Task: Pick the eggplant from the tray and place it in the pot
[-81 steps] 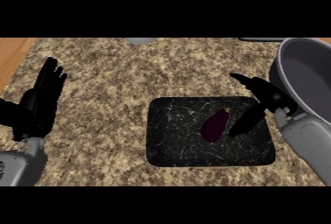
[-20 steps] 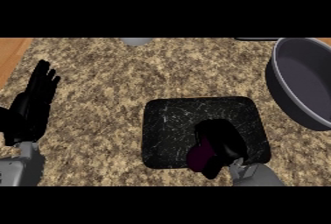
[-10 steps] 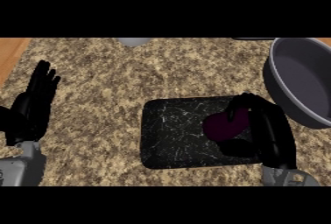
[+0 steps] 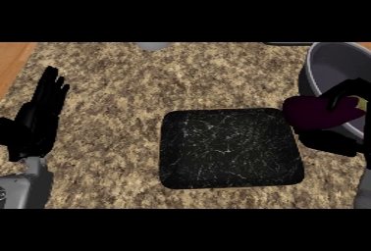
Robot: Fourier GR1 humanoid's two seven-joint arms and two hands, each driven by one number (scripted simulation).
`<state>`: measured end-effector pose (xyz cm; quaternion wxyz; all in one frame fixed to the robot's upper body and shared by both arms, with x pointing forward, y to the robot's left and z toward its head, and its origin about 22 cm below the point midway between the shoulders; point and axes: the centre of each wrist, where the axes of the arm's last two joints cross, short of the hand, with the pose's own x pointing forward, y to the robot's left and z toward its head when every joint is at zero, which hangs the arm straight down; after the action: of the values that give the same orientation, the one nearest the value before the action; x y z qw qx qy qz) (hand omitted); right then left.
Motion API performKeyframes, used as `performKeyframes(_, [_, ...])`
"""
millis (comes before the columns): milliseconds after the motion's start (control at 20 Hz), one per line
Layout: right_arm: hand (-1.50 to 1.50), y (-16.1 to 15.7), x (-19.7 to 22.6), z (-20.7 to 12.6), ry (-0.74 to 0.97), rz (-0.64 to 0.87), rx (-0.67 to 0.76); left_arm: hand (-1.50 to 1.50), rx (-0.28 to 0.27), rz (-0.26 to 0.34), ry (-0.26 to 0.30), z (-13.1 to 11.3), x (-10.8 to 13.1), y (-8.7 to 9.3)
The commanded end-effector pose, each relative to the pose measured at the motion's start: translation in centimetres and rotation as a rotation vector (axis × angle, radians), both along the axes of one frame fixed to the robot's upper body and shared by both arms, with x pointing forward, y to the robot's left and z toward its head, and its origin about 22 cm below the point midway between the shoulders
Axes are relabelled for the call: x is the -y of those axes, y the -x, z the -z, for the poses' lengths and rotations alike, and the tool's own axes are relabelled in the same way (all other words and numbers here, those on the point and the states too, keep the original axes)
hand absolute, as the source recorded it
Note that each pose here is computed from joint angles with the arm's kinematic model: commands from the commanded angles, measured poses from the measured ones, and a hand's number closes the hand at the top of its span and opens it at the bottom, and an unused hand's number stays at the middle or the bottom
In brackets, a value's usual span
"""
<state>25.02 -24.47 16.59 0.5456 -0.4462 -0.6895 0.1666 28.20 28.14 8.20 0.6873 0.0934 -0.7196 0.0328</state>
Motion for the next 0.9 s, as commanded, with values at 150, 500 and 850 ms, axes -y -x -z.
performKeyframes(150, [1.50,-2.8,6.0,-0.6,-0.065,0.054,0.025,0.00,0.009,0.007,0.000,-0.3,0.1,0.6])
performKeyframes(500, [1.50,-6.7,10.7,2.5,-0.179,0.078,0.023,0.00,-0.016,0.020,0.003,-1.7,0.2,-1.4])
performKeyframes(850, [1.50,-7.9,15.7,4.2,0.274,0.321,-0.022,0.00,0.002,0.054,-0.010,-1.0,0.1,-0.5])
